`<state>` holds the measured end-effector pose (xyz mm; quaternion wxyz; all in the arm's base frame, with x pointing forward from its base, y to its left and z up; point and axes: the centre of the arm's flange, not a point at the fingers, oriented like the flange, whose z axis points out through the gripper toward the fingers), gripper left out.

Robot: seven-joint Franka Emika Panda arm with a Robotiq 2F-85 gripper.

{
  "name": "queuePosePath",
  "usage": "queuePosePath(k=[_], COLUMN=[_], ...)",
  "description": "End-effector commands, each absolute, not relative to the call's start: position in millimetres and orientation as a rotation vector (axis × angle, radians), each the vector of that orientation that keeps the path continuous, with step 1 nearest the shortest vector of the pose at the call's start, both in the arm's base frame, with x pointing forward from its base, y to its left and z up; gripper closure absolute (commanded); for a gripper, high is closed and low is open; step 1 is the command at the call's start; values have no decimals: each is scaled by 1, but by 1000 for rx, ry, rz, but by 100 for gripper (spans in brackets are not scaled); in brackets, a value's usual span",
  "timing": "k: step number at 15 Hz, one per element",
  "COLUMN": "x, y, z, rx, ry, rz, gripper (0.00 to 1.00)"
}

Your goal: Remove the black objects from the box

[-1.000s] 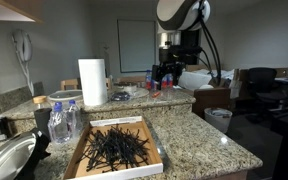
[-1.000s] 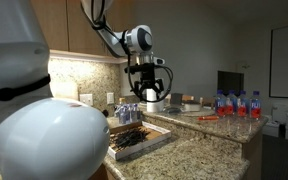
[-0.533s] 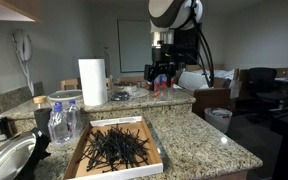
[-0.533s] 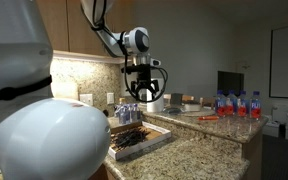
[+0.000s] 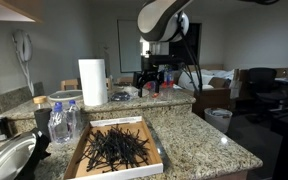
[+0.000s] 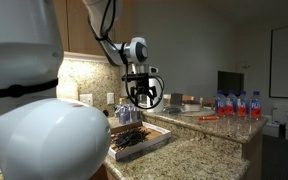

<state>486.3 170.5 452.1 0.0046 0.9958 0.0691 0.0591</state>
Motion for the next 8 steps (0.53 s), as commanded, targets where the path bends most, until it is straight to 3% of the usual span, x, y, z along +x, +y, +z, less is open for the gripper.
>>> queuePosePath(k=[1,8], x=[533,561], y=[217,286], z=[421,365], rx=[3158,3177], ry=[198,296], rz=[145,65], gripper=[0,0])
